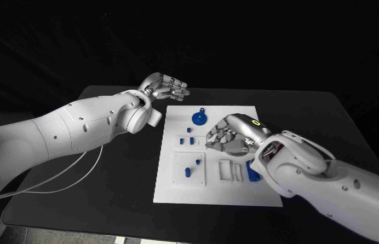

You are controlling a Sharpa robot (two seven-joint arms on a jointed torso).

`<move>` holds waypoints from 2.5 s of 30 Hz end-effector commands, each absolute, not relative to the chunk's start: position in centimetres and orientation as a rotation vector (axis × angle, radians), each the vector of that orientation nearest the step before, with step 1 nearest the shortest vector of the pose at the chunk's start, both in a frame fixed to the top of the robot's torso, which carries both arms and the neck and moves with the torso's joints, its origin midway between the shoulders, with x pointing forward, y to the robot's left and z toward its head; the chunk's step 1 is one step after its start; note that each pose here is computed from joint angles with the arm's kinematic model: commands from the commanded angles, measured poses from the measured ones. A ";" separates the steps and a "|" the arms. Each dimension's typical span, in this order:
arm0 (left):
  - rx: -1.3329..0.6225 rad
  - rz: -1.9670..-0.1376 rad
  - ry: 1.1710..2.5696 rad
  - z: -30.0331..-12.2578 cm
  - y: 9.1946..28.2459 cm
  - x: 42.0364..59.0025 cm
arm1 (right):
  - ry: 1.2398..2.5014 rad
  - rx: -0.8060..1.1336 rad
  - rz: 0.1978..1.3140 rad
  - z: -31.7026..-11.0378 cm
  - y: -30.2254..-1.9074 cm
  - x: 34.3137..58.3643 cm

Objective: Assemble the parts on the task board

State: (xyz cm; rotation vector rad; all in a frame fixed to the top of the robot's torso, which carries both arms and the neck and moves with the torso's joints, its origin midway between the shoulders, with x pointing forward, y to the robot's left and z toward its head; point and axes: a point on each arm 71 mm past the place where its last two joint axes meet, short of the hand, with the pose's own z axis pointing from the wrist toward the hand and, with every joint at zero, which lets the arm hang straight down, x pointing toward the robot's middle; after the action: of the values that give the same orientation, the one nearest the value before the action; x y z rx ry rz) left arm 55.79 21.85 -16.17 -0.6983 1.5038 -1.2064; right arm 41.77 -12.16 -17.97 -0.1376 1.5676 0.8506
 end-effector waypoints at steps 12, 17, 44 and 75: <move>-0.711 -1.264 1.540 -17.7 22.8 54.8 | 2.115 0.226 0.640 -21.0 -21.6 44.2; -0.734 -1.284 1.537 -18.2 23.2 54.3 | 2.168 0.243 0.538 -21.4 -23.2 44.1; -0.766 -1.311 1.548 -18.8 24.1 52.6 | 2.434 0.288 0.290 -25.4 -23.0 43.3; -0.771 -1.320 1.572 -19.0 23.8 52.3 | 2.388 0.195 0.234 -28.4 -19.8 43.4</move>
State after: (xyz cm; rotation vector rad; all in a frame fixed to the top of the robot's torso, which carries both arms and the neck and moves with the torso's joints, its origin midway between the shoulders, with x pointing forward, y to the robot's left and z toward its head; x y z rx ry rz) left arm 52.42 24.03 -19.05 -0.7691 1.5676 -1.2974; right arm 43.69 -19.62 -27.70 0.2058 2.3757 0.2863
